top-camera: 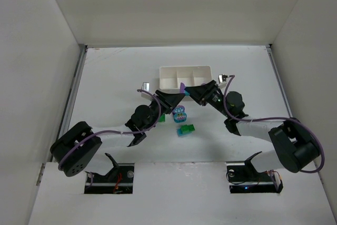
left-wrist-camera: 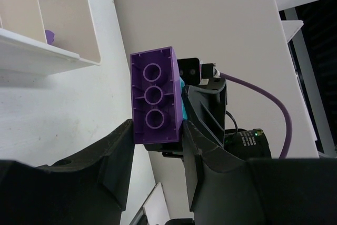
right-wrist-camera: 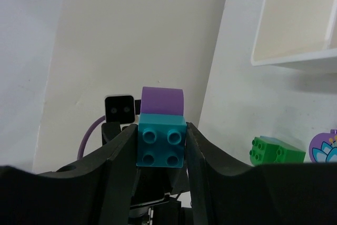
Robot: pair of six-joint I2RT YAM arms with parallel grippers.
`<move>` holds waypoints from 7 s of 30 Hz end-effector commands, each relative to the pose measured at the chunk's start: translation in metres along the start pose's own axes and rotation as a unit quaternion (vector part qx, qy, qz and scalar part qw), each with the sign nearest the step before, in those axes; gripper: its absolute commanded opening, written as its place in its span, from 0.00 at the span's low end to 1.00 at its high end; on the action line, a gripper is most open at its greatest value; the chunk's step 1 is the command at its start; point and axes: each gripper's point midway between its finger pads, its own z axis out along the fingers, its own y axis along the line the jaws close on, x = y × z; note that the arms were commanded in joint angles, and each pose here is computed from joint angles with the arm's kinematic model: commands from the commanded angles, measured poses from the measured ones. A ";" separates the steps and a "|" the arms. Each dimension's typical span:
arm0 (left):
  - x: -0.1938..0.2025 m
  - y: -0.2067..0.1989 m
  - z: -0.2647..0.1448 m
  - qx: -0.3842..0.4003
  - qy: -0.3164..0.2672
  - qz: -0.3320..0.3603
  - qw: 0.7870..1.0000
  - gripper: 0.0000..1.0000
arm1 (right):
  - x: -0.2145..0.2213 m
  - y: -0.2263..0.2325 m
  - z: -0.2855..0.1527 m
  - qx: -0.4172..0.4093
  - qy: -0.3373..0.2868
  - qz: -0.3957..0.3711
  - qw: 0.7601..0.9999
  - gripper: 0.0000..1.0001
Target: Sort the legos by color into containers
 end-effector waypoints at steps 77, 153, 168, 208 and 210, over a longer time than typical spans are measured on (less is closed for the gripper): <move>0.027 0.048 0.183 -0.209 0.112 0.309 0.921 0.19 | -0.137 -0.030 -0.094 0.239 -0.246 -0.251 0.905 0.41; -0.019 0.093 -0.113 -0.238 0.049 0.311 0.919 0.38 | 0.067 -0.174 0.034 0.393 0.166 -0.428 0.797 0.84; 0.008 0.095 -0.098 -0.229 0.085 0.318 0.916 0.53 | 0.059 -0.146 0.045 0.369 0.133 -0.418 0.819 0.55; 0.001 0.026 -0.014 -0.091 -0.075 0.212 0.970 0.65 | 0.041 -0.034 0.044 0.224 0.079 -0.291 0.927 0.55; 0.000 0.026 -0.011 -0.091 -0.079 0.215 0.969 0.62 | 0.043 -0.037 0.043 0.224 0.081 -0.284 0.929 0.55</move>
